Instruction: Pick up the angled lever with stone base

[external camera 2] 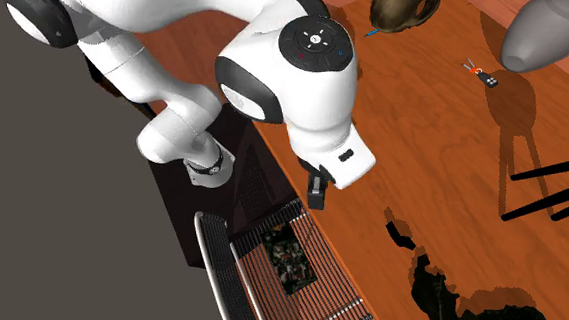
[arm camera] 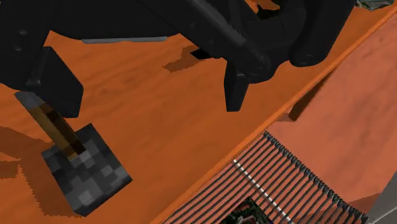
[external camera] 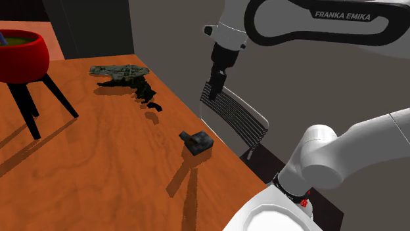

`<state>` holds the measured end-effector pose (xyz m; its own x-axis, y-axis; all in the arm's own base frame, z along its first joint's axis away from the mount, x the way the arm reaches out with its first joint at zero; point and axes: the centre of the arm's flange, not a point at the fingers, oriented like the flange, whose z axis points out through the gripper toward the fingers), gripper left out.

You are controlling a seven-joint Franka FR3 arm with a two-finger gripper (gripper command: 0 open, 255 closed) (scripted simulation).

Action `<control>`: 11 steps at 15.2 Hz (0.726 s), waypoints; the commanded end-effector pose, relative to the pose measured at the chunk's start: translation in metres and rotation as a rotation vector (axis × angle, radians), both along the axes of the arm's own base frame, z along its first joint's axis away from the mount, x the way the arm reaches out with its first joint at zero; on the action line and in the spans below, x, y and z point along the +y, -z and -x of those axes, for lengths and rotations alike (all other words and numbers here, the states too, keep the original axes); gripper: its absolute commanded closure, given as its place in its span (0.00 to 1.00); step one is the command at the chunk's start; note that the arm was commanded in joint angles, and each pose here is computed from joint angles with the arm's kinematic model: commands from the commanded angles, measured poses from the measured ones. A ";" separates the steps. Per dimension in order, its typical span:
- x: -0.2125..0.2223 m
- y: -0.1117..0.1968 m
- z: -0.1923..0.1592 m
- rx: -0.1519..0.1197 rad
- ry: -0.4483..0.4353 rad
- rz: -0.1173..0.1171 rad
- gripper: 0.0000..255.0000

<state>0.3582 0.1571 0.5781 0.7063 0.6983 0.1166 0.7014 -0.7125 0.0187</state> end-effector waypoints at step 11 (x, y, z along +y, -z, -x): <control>0.122 0.075 0.047 0.032 -0.588 0.109 0.00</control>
